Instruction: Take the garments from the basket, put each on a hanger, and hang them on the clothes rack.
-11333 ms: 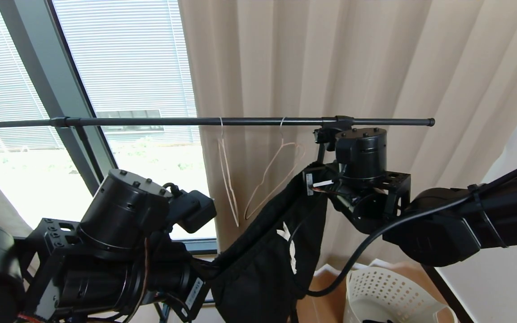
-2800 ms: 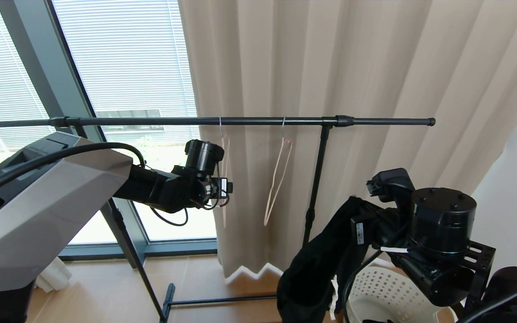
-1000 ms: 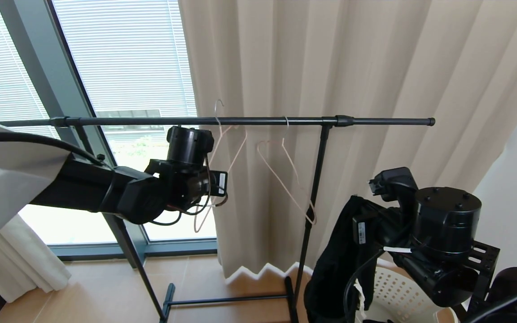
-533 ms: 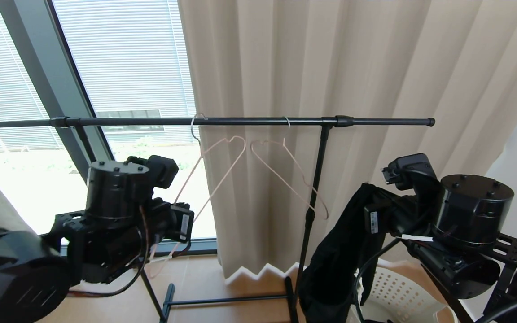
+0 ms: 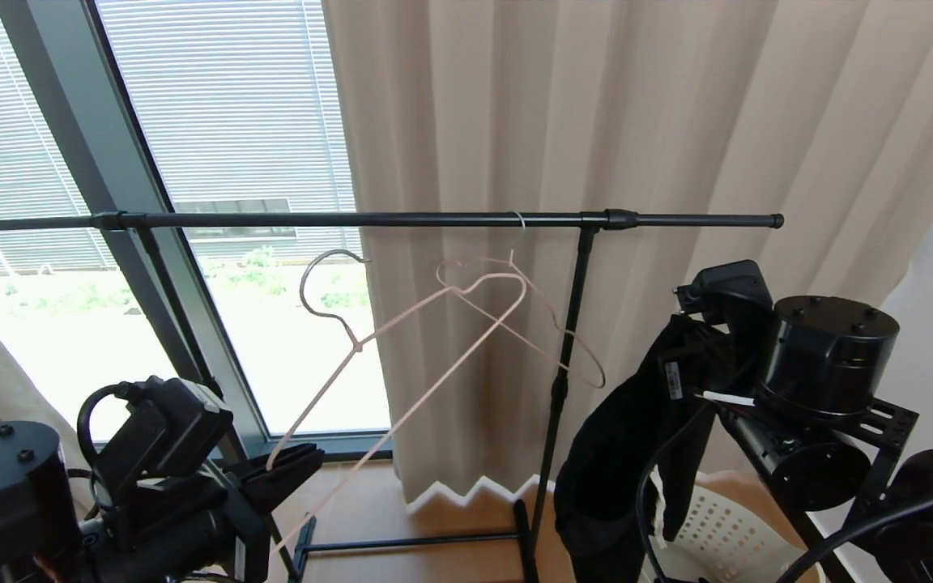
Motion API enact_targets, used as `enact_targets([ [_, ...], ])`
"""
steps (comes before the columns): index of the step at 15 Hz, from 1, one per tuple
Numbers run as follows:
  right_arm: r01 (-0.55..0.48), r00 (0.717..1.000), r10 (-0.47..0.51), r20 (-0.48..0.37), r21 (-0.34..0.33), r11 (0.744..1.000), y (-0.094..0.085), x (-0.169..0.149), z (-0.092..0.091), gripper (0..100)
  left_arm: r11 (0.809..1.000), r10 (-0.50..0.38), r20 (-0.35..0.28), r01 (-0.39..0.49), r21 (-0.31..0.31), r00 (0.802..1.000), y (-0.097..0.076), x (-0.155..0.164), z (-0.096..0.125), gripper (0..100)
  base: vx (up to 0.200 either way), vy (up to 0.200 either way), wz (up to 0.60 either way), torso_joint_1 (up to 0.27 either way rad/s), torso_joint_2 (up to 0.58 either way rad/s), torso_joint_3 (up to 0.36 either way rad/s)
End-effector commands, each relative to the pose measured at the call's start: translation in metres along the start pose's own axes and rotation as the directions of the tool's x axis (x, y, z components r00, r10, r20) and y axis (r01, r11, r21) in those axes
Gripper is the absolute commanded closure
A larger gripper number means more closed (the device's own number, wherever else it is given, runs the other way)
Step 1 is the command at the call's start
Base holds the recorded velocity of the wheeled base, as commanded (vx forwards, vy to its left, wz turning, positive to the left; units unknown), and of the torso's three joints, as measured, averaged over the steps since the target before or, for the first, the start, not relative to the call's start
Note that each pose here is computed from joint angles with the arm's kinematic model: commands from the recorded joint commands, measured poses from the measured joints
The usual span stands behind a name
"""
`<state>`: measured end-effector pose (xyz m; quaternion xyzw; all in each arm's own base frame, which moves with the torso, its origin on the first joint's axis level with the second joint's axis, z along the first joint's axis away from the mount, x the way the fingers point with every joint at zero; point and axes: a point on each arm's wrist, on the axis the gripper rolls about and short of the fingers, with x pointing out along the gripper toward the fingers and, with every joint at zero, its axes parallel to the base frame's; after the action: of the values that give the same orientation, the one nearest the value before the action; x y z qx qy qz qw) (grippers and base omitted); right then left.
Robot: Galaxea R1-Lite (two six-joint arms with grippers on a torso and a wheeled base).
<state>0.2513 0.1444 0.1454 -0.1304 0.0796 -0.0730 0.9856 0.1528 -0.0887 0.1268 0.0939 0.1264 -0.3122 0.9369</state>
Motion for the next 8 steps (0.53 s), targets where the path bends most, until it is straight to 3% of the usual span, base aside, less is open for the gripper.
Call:
enact_targets([
  [1,0.028,0.999,-0.029,-0.022,-0.010,1.000,0.003,0.011,-0.006,100,0.996,-0.085,-0.012,0.085,0.017,0.996,-0.005,-0.008,-0.009,100,0.000,0.000,0.00,0.000,0.00,0.000],
  [5,0.065,0.998,-0.065,-0.025,-0.008,0.998,0.002,0.010,-0.005,100,0.979,-0.169,-0.074,0.176,0.106,0.983,-0.018,-0.012,-0.024,100,0.000,0.000,0.00,0.000,0.00,0.000],
  [7,0.068,0.998,-0.068,-0.020,-0.004,0.998,0.002,0.011,-0.003,100,0.973,-0.192,-0.081,0.200,0.115,0.978,-0.022,-0.012,-0.025,100,0.000,0.000,0.00,0.000,0.00,0.000],
  [8,0.069,0.998,-0.069,-0.014,-0.001,0.998,0.002,0.012,-0.001,100,0.964,-0.225,-0.137,0.241,0.111,0.965,-0.027,-0.002,-0.032,100,0.000,0.000,0.00,0.000,0.00,0.000],
])
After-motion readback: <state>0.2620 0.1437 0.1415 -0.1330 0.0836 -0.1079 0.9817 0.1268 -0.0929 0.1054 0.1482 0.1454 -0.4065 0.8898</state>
